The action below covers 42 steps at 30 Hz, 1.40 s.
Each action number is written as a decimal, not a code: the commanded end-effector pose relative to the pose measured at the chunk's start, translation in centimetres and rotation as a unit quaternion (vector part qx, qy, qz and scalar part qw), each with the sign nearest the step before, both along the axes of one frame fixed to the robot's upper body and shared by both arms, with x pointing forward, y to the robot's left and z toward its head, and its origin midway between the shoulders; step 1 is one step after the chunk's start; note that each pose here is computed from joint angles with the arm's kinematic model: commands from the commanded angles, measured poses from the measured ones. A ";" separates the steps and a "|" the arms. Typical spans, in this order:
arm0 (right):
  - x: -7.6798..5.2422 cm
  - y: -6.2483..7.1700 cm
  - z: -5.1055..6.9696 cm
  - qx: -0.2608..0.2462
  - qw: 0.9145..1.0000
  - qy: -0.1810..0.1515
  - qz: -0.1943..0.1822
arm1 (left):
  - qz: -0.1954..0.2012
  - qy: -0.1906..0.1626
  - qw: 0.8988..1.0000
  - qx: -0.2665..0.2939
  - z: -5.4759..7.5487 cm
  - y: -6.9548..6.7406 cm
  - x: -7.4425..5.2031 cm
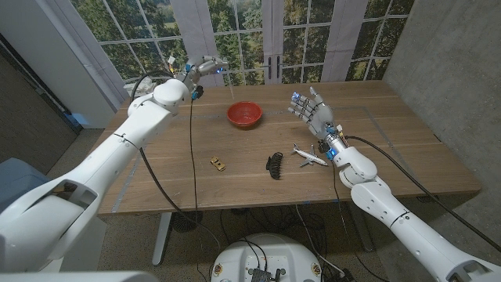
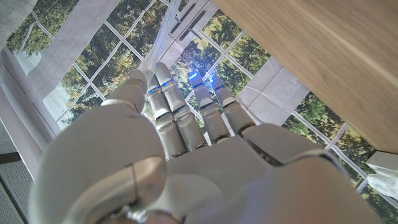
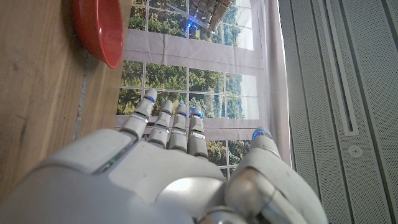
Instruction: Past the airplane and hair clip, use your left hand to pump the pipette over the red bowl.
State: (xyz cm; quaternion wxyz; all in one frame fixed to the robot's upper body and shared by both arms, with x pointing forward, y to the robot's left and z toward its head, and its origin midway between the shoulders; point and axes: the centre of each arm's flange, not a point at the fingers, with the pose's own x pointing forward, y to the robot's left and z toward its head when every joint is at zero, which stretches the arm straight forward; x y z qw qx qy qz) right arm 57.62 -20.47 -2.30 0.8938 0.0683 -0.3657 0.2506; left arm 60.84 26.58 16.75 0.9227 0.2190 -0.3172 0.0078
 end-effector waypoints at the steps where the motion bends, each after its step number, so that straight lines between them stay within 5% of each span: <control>1: 0.3 -0.9 0.6 -0.014 1.000 0.001 -0.016 | 0.015 0.029 0.999 -0.033 -1.6 1.5 -2.2; 19: 1.4 -1.4 1.5 -0.028 0.999 0.001 -0.026 | 0.039 0.054 0.995 -0.079 -4.7 3.5 -4.7; 42: 1.9 -1.6 3.9 -0.043 0.998 -0.027 -0.036 | 0.076 0.084 0.982 -0.150 -9.0 6.8 -5.7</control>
